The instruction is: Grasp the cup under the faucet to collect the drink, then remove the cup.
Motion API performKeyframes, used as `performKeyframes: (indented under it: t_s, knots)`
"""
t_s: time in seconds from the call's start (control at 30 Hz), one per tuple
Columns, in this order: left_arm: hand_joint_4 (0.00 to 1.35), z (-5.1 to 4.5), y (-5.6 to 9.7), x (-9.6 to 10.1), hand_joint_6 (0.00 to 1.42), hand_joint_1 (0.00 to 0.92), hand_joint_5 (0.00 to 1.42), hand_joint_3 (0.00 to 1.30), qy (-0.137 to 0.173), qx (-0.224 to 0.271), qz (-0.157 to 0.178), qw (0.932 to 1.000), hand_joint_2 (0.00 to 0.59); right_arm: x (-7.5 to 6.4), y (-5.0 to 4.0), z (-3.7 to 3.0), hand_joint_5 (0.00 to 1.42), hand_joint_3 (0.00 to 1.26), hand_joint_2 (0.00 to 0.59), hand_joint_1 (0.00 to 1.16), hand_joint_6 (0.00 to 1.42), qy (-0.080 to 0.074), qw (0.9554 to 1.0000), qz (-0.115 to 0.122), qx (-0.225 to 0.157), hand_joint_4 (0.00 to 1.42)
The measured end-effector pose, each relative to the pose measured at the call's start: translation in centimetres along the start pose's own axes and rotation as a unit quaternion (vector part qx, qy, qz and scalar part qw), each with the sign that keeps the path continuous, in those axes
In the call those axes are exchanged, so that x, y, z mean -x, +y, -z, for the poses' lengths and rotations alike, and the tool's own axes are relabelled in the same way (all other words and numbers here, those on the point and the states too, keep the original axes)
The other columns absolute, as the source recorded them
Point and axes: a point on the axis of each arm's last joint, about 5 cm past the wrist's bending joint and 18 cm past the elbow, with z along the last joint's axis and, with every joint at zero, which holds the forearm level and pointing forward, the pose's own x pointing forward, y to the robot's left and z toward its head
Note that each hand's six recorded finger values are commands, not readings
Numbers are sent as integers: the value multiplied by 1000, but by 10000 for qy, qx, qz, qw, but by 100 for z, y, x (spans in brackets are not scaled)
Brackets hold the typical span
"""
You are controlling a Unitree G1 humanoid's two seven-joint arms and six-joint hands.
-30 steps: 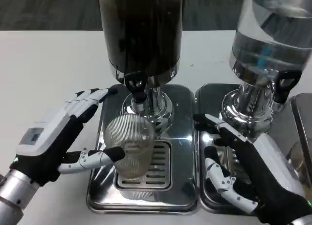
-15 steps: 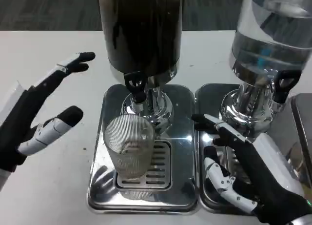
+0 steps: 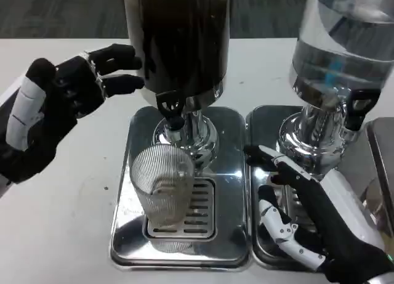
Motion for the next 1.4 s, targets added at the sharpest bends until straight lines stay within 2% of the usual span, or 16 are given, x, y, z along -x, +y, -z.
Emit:
performKeyframes:
  t_s: [0.1,0.2,0.33,0.57,0.7,0.8,1.1,1.3,1.4]
  knots:
    - [267,-17,2,-41,242,0,325,331,-2,480,319,9983,100,0,9,9,210,197,586,482,266,29,10000,3,-17,234]
    - [268,-47,13,-50,245,0,327,333,-4,793,466,9958,100,3,21,32,210,198,586,484,266,88,10000,-18,-27,234]
    - [266,-70,25,-60,247,0,326,335,11,1216,590,9908,99,-5,23,36,210,199,586,487,266,89,10000,-1,-31,234]
    - [195,-121,65,-133,204,0,260,316,118,1519,806,9850,99,-10,39,39,210,200,586,490,266,97,9999,48,-68,234]
    - [107,-153,81,-199,156,0,198,305,220,1493,965,9838,93,-14,56,36,210,200,586,492,266,93,9998,110,-109,234]
    - [100,-168,90,-233,144,0,184,296,236,1467,1043,9834,98,-17,69,34,210,200,586,493,266,95,9998,133,-140,234]
    - [89,-138,64,-333,141,0,181,275,301,1549,1306,9788,99,-18,107,55,210,200,586,496,266,172,9995,162,-209,242]
    - [95,-108,25,-411,140,0,181,267,379,1631,1545,9737,99,-32,121,55,210,200,586,497,266,157,9995,143,-234,243]
    - [108,-90,7,-435,140,0,184,264,450,1609,1580,9732,99,-41,120,52,210,200,586,497,266,136,9995,158,-232,243]
